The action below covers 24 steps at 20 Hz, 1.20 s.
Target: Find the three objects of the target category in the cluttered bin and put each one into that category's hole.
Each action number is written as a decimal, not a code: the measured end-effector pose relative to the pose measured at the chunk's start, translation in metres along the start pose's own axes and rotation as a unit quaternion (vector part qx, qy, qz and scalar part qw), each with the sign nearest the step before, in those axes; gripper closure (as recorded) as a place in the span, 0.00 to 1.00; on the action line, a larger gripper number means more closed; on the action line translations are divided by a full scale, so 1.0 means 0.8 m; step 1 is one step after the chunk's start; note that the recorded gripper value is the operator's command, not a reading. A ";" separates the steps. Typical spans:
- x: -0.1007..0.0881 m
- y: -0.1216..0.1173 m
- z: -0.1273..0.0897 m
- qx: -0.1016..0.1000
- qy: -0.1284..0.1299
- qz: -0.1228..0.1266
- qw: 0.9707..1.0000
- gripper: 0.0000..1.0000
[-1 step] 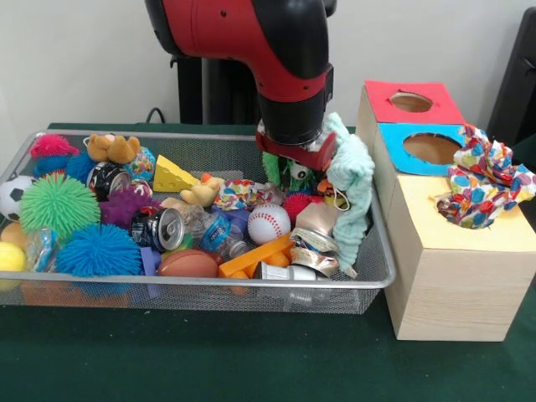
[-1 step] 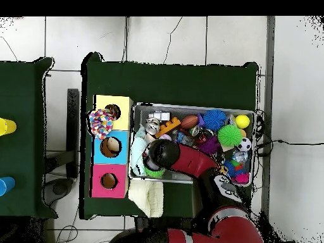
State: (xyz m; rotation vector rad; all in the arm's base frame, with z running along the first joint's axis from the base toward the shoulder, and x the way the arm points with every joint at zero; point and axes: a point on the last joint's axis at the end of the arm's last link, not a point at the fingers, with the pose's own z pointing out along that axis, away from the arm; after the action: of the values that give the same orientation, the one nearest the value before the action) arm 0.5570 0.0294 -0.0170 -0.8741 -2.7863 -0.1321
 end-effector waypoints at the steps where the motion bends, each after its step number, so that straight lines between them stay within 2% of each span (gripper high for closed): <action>1: 0.000 0.000 0.000 0.000 0.000 0.000 1.000 0.00; 7: 0.003 0.008 -0.008 0.003 -0.008 -0.004 1.000 0.00; 13: 0.024 0.031 -0.023 0.007 -0.017 -0.025 1.000 0.00; 17: 0.032 0.032 -0.031 0.015 -0.022 -0.030 0.999 0.00; 19: 0.033 0.028 -0.036 0.021 -0.023 -0.030 0.999 0.00; 22: 0.035 0.011 -0.040 0.043 -0.027 -0.031 0.998 0.00; 24: 0.037 -0.015 -0.037 0.075 -0.033 -0.037 0.996 0.00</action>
State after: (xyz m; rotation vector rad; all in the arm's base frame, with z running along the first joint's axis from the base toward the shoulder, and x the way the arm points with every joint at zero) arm 0.5314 0.0314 0.0181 -0.7530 -2.8461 0.0938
